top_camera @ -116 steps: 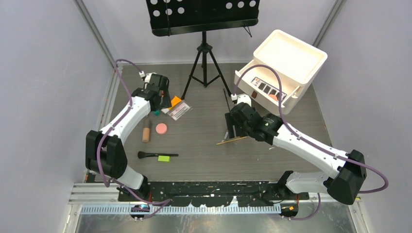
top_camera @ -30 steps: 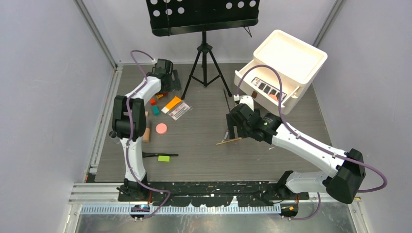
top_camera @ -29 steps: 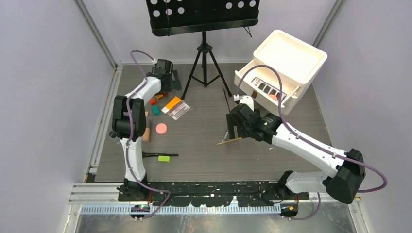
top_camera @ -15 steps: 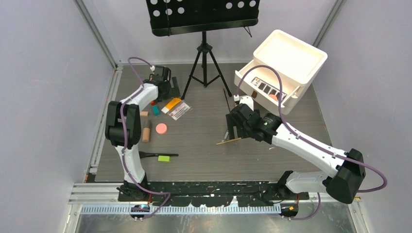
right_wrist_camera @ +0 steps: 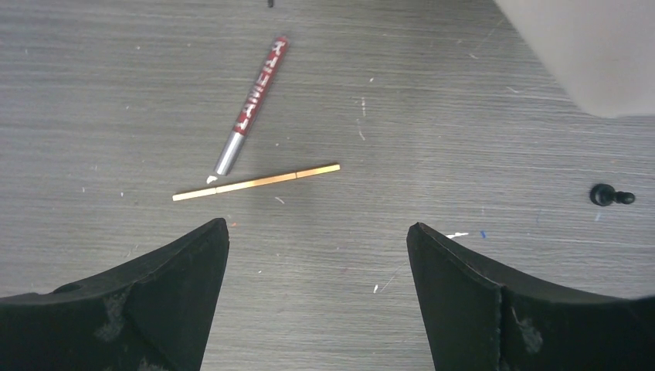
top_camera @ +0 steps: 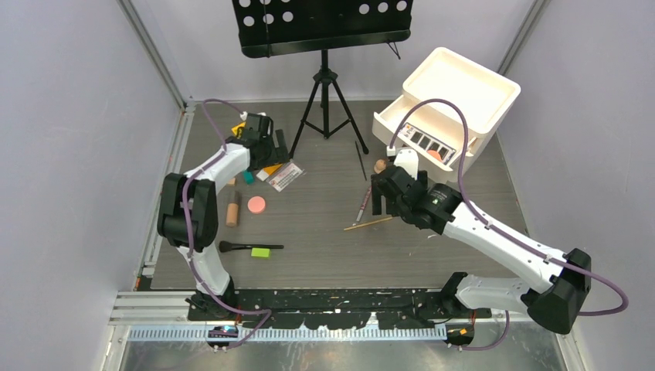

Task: Organize the makeup
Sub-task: Move the makeup tool to the center of the board.

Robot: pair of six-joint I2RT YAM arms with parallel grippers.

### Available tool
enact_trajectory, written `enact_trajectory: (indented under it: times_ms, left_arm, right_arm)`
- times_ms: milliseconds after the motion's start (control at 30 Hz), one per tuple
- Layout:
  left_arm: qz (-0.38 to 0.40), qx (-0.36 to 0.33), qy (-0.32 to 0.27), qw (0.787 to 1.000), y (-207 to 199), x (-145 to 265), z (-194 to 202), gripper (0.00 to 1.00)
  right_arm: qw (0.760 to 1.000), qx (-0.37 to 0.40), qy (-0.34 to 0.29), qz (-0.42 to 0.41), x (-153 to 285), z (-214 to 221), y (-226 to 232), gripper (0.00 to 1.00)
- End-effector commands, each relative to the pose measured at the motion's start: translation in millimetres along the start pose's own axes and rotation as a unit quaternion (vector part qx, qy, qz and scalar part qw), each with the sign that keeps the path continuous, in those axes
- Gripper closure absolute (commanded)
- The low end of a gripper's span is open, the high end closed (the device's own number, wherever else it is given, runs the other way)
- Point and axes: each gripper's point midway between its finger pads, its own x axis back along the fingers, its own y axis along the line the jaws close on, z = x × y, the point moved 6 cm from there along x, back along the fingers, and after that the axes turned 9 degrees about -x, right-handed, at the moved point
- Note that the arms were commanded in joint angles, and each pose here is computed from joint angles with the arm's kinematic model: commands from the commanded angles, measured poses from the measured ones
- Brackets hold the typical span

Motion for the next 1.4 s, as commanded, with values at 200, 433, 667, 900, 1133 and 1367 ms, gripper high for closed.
enact_trajectory:
  times_ms: [200, 433, 667, 900, 1133, 1367]
  left_arm:
    - [0.068, -0.016, -0.066, 0.995, -54, 28, -15, 0.15]
    - [0.120, -0.045, -0.088, 0.988, -152, 29, 6, 0.16]
    - [0.114, -0.062, -0.091, 0.987, -225, 3, 9, 0.17]
    - [0.037, -0.061, -0.106, 0.992, -252, -22, 8, 0.18]
    - [0.015, -0.055, -0.093, 0.994, -269, -47, 7, 0.23]
    - [-0.009, -0.068, -0.076, 0.995, -273, -64, 14, 0.28]
  right_arm:
    - [0.996, -0.053, -0.066, 0.039, 10, -22, -12, 0.10]
    - [0.993, -0.076, -0.079, 0.038, 17, -25, -19, 0.10]
    - [0.991, -0.090, -0.090, 0.037, 31, -25, -32, 0.10]
    - [0.990, -0.100, -0.093, 0.032, 35, -21, -39, 0.10]
    - [0.991, -0.097, -0.090, 0.032, 36, -20, -39, 0.10]
    - [0.991, -0.094, -0.089, 0.034, 35, -18, -41, 0.10]
